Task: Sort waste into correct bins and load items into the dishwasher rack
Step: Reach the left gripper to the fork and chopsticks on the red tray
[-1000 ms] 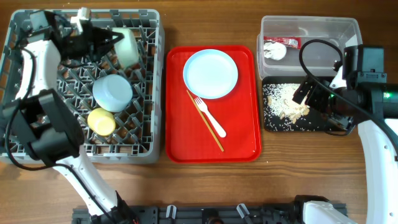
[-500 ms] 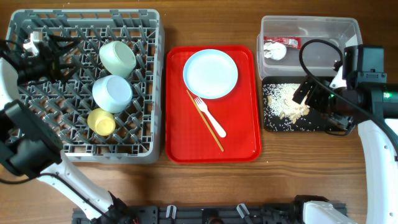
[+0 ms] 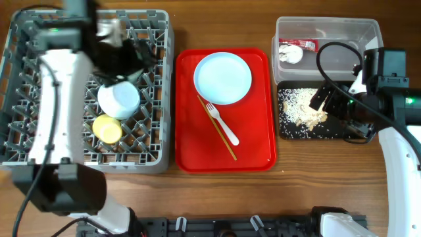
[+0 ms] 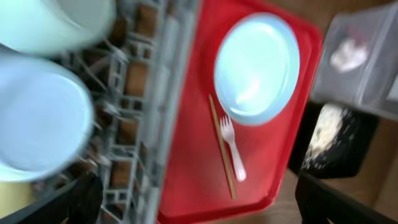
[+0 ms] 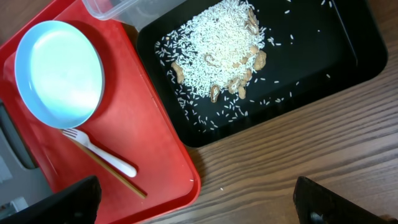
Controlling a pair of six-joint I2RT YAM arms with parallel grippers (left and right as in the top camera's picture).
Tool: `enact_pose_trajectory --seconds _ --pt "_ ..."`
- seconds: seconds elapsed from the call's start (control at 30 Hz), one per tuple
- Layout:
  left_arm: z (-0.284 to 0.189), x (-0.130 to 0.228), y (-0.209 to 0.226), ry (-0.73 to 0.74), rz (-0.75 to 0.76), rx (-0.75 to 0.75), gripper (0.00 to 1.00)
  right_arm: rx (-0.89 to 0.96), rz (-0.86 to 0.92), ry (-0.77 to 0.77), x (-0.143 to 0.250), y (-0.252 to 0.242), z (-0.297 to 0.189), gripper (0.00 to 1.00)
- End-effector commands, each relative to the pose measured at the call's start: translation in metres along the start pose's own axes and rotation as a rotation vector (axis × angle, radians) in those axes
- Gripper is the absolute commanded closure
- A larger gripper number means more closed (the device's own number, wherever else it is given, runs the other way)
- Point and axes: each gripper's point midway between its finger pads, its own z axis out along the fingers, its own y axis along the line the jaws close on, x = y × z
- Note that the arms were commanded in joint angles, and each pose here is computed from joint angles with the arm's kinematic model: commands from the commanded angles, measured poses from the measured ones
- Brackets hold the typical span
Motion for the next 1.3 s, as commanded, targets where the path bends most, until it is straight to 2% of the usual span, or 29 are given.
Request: enact_pose_trajectory --seconds 0.0,0.03,0.07,0.13,0.2,0.27,0.4,0.57,0.73,0.93,1.17,1.27 --pt "0.011 0.021 -0.036 0.001 0.087 -0.064 0.0 0.009 -0.023 -0.026 -0.003 -0.002 -0.006 0.0" --pt "0.015 0.028 -0.044 0.006 0.135 -0.085 0.0 0.011 -0.023 -0.022 -0.002 -0.002 -0.006 0.0" --pt "0.017 0.035 -0.048 0.022 0.11 -0.092 0.0 0.012 -0.024 -0.021 -0.002 -0.003 -0.006 0.0" --pt "0.018 0.052 -0.047 0.067 -0.027 -0.128 0.0 0.013 -0.031 -0.018 -0.001 -0.003 -0.006 0.0" --pt "0.018 0.069 -0.043 0.102 -0.084 -0.195 0.0 0.016 -0.034 -0.013 0.0 -0.003 -0.005 0.0" --pt "0.022 0.082 -0.052 0.128 -0.048 -0.205 0.0 0.016 -0.033 -0.011 0.0 -0.004 -0.005 0.0" --pt "0.035 0.091 -0.05 0.054 -0.108 -0.335 0.0 0.017 -0.033 -0.008 0.001 -0.004 -0.005 0.0" --pt "0.093 0.127 -0.066 0.064 -0.061 -0.33 0.0 0.019 -0.033 -0.005 0.002 -0.004 -0.005 0.0" --pt "0.146 0.157 -0.061 0.07 0.001 -0.307 0.0 0.023 -0.032 0.003 0.004 -0.005 -0.006 0.0" --pt "0.18 0.168 -0.025 0.031 -0.044 -0.359 0.01 0.023 -0.031 0.006 0.005 -0.005 -0.006 0.0" --pt "0.203 0.166 -0.024 0.025 -0.034 -0.346 0.01 0.023 -0.031 0.006 0.005 -0.005 -0.006 0.0" --pt "0.205 0.168 -0.02 0.037 -0.035 -0.364 0.05 0.025 -0.031 0.008 0.005 -0.006 -0.006 0.0"
